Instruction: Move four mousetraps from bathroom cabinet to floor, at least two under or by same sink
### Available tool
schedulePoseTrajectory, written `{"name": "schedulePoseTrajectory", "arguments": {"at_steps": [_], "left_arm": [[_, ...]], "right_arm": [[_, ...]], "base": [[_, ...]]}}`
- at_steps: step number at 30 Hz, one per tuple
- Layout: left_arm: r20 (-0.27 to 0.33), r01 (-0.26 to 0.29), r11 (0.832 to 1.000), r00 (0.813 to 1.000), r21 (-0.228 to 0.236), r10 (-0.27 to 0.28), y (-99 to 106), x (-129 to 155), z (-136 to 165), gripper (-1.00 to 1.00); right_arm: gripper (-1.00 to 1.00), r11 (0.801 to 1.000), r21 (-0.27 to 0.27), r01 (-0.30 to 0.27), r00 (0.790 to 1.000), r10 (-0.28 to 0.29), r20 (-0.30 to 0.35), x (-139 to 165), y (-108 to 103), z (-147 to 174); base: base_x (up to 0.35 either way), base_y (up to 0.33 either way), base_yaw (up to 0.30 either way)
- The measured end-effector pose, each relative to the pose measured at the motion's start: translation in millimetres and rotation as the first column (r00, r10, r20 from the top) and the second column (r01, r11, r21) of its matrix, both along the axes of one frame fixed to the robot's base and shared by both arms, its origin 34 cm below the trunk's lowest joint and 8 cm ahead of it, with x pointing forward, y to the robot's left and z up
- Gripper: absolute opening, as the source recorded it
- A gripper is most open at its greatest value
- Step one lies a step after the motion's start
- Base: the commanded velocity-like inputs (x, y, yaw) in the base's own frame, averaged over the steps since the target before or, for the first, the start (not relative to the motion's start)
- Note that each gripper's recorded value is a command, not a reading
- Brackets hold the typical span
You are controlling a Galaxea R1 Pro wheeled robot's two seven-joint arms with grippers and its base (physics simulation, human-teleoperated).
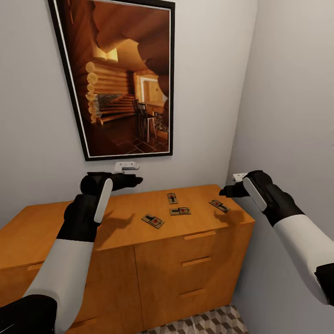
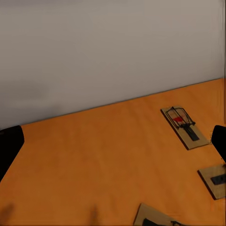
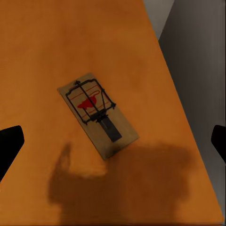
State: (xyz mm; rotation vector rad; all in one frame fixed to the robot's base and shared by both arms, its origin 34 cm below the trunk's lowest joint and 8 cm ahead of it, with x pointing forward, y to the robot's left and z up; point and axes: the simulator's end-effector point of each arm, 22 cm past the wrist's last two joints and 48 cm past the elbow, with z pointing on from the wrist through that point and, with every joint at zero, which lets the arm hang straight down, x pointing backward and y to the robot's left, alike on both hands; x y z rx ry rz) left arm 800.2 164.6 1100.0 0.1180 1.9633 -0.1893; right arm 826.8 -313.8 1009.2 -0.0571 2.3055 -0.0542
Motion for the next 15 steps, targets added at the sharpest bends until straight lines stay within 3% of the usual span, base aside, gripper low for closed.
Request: {"name": "schedulePoseTrajectory", "arguments": {"at_steps": [8, 15], "left_arm": [[0.000, -0.001, 1.000, 1.000, 0.000, 0.001, 0.1, 0.0, 0.0, 1.00], [0.000, -0.002, 1.000, 1.000, 0.001, 0.002, 0.8, 0.1, -0.1, 1.00]], "right_arm": [[1.00, 1.000, -0.001, -0.005, 1.000, 0.005, 0.007, 0.6, 2.8, 2.8], [1.00, 1.000, -0.005, -0.009, 1.000, 0.009, 0.013, 1.0, 5.0, 4.8]], "base": [[0.000, 0.000, -0.176], [0.000, 0.000, -0.063]]}}
